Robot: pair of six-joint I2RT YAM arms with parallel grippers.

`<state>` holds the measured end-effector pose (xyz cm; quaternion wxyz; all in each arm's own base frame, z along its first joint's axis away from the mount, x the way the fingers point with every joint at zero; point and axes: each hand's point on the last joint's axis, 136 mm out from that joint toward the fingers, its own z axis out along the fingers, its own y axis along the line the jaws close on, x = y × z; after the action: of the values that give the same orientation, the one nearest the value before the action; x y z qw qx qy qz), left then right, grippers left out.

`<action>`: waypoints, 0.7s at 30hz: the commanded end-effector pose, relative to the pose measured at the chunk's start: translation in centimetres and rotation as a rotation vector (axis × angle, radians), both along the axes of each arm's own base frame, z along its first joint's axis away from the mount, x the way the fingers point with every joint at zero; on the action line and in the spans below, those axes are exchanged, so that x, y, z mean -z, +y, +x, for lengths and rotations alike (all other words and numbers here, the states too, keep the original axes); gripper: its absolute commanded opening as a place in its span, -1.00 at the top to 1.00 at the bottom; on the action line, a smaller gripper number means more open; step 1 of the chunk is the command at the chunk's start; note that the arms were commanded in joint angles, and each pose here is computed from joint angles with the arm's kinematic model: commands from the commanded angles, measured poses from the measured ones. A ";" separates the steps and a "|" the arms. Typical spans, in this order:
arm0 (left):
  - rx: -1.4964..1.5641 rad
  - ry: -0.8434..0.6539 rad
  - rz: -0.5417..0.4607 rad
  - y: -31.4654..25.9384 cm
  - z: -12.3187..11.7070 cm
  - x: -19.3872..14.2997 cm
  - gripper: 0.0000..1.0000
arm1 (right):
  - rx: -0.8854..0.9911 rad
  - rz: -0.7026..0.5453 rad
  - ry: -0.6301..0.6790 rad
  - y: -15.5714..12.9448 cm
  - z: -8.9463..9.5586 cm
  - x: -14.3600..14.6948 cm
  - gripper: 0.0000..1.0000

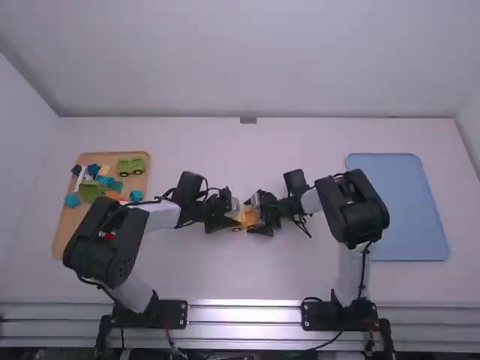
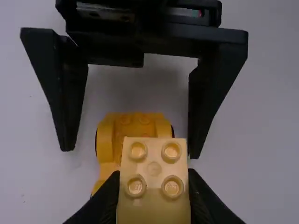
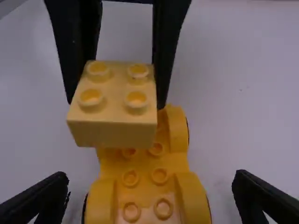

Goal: Assemble lego blocks to make yellow taxi

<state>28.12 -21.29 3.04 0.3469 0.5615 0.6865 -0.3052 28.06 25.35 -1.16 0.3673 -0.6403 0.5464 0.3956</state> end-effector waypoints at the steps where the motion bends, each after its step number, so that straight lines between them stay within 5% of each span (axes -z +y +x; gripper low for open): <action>1: -0.015 0.020 0.019 0.2 -0.1 0.4 0.84 | -0.003 -0.023 0.008 0.4 0.0 0.5 -0.62; 9: -0.025 0.020 0.039 0.4 0.0 0.7 0.85 | -0.015 -0.110 -0.006 1.5 -0.8 1.8 -0.49; 14: -0.029 0.015 0.040 0.5 0.2 0.7 0.87 | 0.030 -0.151 0.026 1.2 -0.4 2.4 -0.11; 21: -0.022 -0.033 0.051 0.5 0.7 0.6 0.96 | 0.117 -0.154 0.115 0.0 0.7 2.3 -0.02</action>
<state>28.79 -20.58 2.27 0.3421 0.5631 0.7011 -0.2727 27.83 26.14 -2.80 0.3220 -0.6331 0.5970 0.3729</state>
